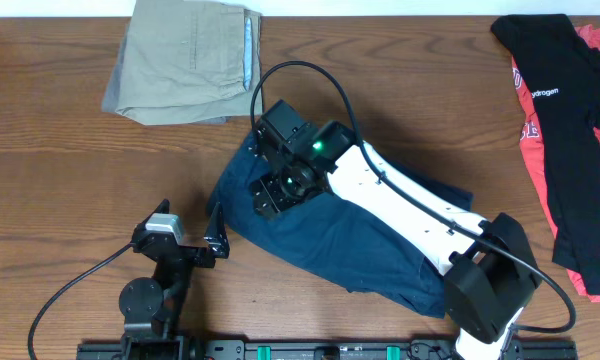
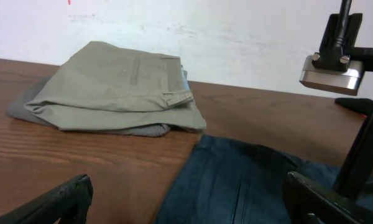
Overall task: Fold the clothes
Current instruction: 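Lay the navy trousers on the table center and release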
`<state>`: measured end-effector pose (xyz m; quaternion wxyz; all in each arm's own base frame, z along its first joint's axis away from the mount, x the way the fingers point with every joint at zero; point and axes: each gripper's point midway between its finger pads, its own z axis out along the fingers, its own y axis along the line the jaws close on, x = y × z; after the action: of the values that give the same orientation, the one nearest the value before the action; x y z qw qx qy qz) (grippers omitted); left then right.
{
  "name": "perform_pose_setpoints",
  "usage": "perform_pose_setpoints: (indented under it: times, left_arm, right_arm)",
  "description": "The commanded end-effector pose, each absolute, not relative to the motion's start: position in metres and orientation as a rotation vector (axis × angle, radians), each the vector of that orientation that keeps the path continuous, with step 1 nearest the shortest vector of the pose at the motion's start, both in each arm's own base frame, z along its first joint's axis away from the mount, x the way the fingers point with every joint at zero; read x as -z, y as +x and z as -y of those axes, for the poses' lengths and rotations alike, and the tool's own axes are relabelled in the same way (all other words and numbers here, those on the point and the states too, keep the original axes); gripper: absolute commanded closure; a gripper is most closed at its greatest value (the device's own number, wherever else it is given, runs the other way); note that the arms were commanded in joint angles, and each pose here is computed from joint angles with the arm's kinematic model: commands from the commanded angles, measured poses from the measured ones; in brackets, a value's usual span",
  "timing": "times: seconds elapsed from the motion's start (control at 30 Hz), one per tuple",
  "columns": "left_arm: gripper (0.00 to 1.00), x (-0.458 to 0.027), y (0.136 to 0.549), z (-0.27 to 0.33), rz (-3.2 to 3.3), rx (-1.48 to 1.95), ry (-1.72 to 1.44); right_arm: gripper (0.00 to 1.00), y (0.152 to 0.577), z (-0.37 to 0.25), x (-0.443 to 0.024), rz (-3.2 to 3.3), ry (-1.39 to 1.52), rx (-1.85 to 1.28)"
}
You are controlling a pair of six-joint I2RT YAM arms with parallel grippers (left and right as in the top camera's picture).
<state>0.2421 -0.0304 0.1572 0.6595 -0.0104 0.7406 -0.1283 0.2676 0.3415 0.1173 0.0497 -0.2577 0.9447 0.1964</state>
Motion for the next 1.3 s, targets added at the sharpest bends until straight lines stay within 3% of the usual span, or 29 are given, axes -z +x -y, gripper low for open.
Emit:
perform_pose_setpoints:
  times: [0.0,0.5,0.87,1.03,1.27]
  left_arm:
    - [0.02,-0.141,0.242,0.032,-1.717,0.288,-0.009]
    - [0.02,-0.141,0.242,0.032,-1.717,0.288,-0.009]
    - [0.02,-0.141,0.242,0.032,-1.717,0.288,-0.009]
    - [0.02,-0.141,0.242,0.032,-1.717,0.288,-0.009]
    - [0.02,-0.141,0.242,0.032,-1.717,0.288,-0.009]
  right_arm:
    - [0.01,0.279,-0.326,-0.121,-2.888,-0.732,-0.56]
    - [0.01,0.354,-0.113,-0.151,-2.946,0.232,-0.063]
    - [0.01,0.317,-0.036,-0.132,-3.081,0.574,0.138]
    - [0.01,0.315,-0.024,-0.105,-3.086,0.698,0.066]
    - [0.01,0.281,-0.031,-0.064,-3.221,0.716,-0.075]
